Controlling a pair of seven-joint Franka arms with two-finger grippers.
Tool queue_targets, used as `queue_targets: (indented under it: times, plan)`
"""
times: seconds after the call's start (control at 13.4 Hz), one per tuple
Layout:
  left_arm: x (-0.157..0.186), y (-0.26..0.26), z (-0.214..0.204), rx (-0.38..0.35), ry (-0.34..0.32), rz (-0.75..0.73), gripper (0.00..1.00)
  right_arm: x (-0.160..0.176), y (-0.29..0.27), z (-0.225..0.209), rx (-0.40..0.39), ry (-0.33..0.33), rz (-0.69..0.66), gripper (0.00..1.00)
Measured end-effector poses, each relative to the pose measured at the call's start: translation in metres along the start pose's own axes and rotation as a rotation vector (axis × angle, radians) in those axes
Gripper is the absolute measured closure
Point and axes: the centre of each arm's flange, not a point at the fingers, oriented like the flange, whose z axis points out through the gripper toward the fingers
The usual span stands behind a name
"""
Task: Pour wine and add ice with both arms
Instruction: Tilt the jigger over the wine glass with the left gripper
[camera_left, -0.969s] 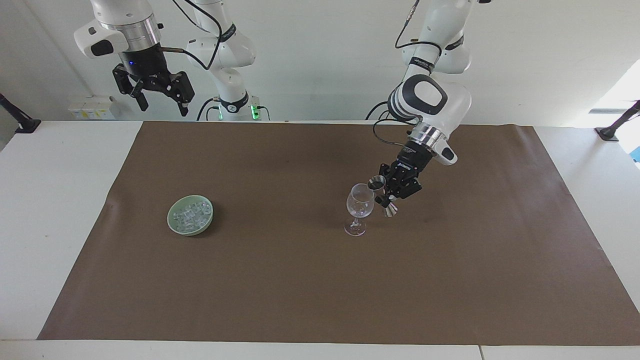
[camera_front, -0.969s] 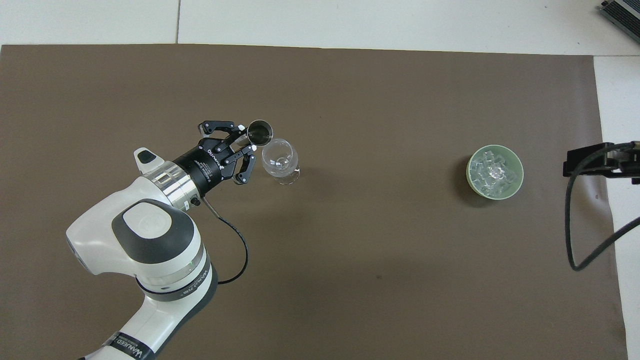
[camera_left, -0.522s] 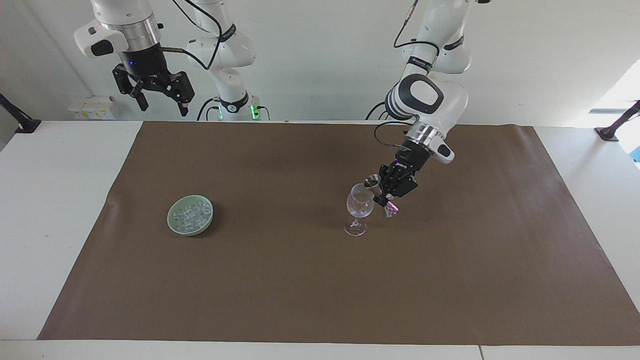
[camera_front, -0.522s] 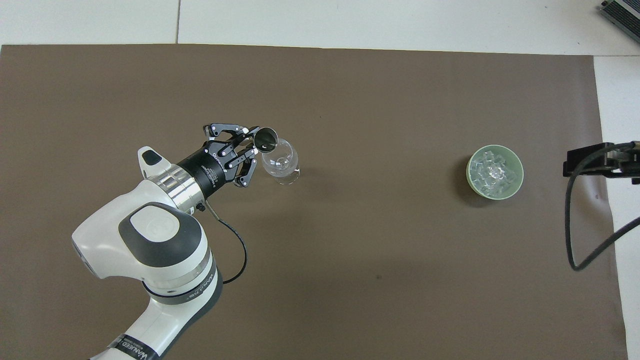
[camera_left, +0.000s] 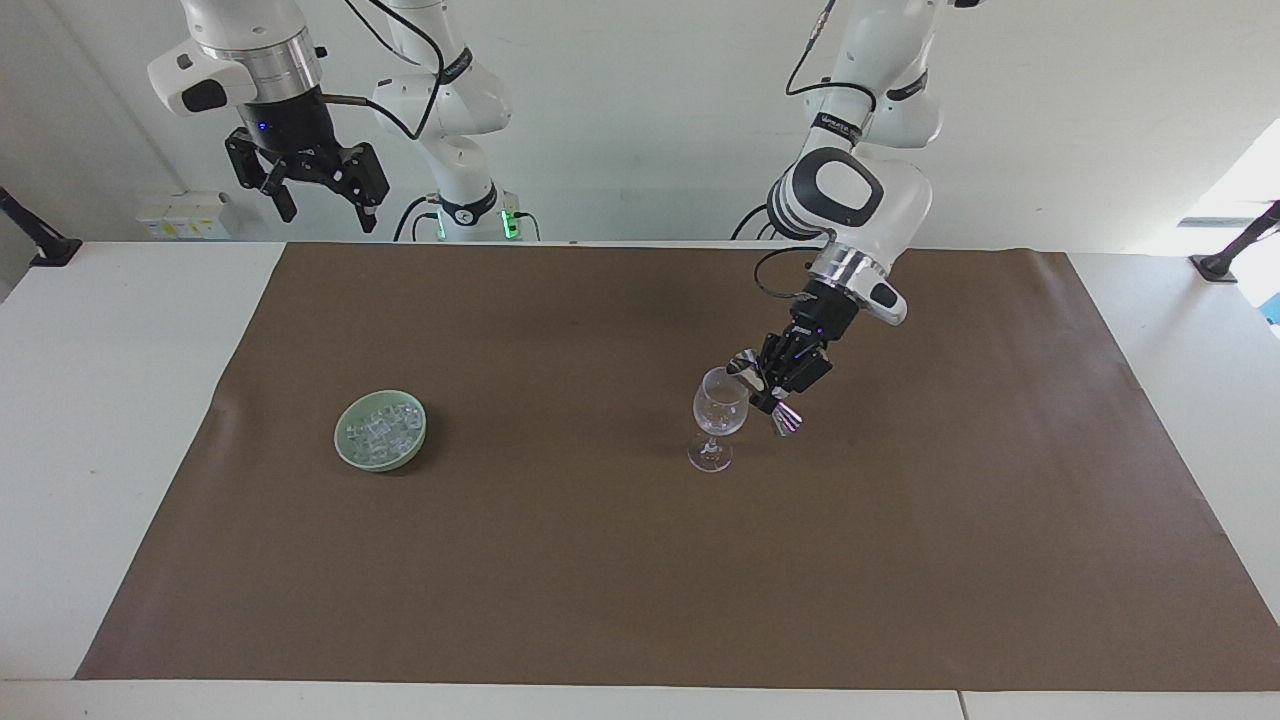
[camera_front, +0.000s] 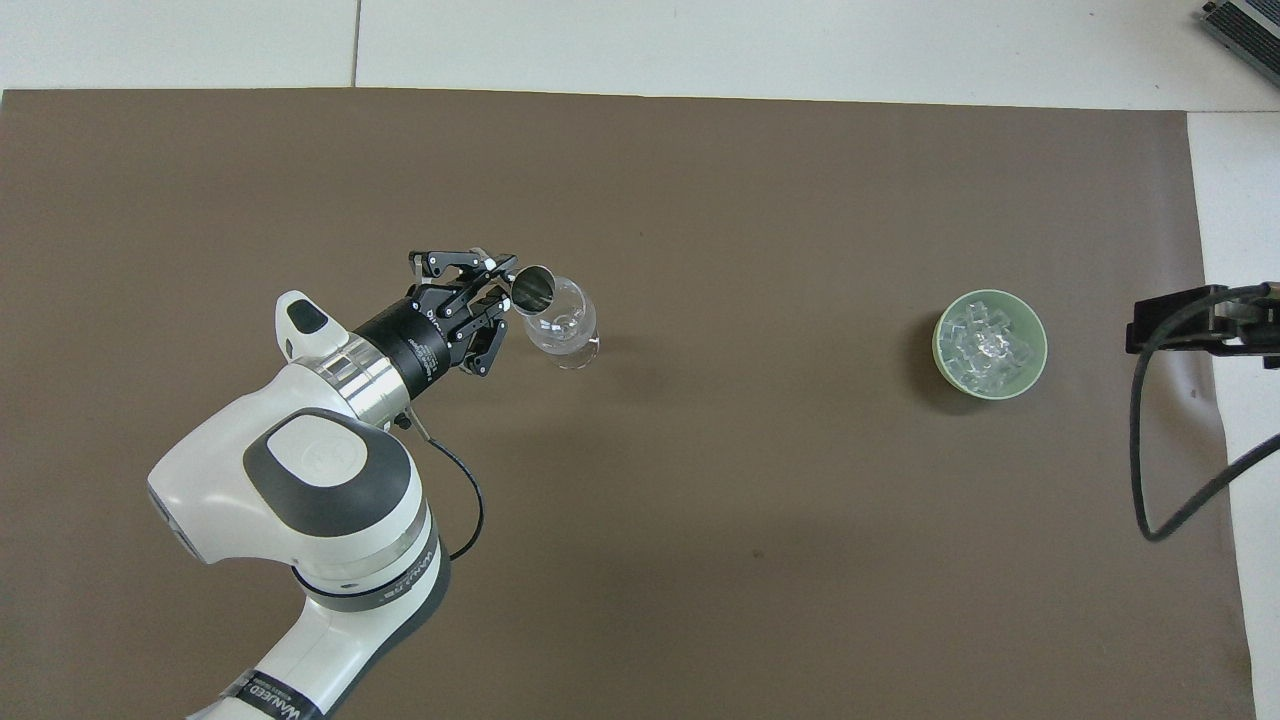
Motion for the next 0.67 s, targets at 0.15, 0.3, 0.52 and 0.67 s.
queue_targets:
  times: [0.15, 0.3, 0.52, 0.67]
  plan:
    - [-0.0044, -0.0046, 0.0009, 0.002, 0.017, 0.019, 0.78, 0.0, 0.0, 0.0, 0.0, 0.0, 0.0, 0.0]
    - [-0.0046, -0.0055, 0.0004, 0.001, 0.03, 0.052, 0.78, 0.0, 0.0, 0.0, 0.0, 0.0, 0.0, 0.0]
    - [-0.0032, -0.005, -0.0004, -0.001, 0.04, 0.103, 0.78, 0.0, 0.0, 0.0, 0.0, 0.0, 0.0, 0.0]
    - [-0.0031, -0.0042, -0.0016, -0.006, 0.053, 0.12, 0.78, 0.0, 0.0, 0.0, 0.0, 0.0, 0.0, 0.0]
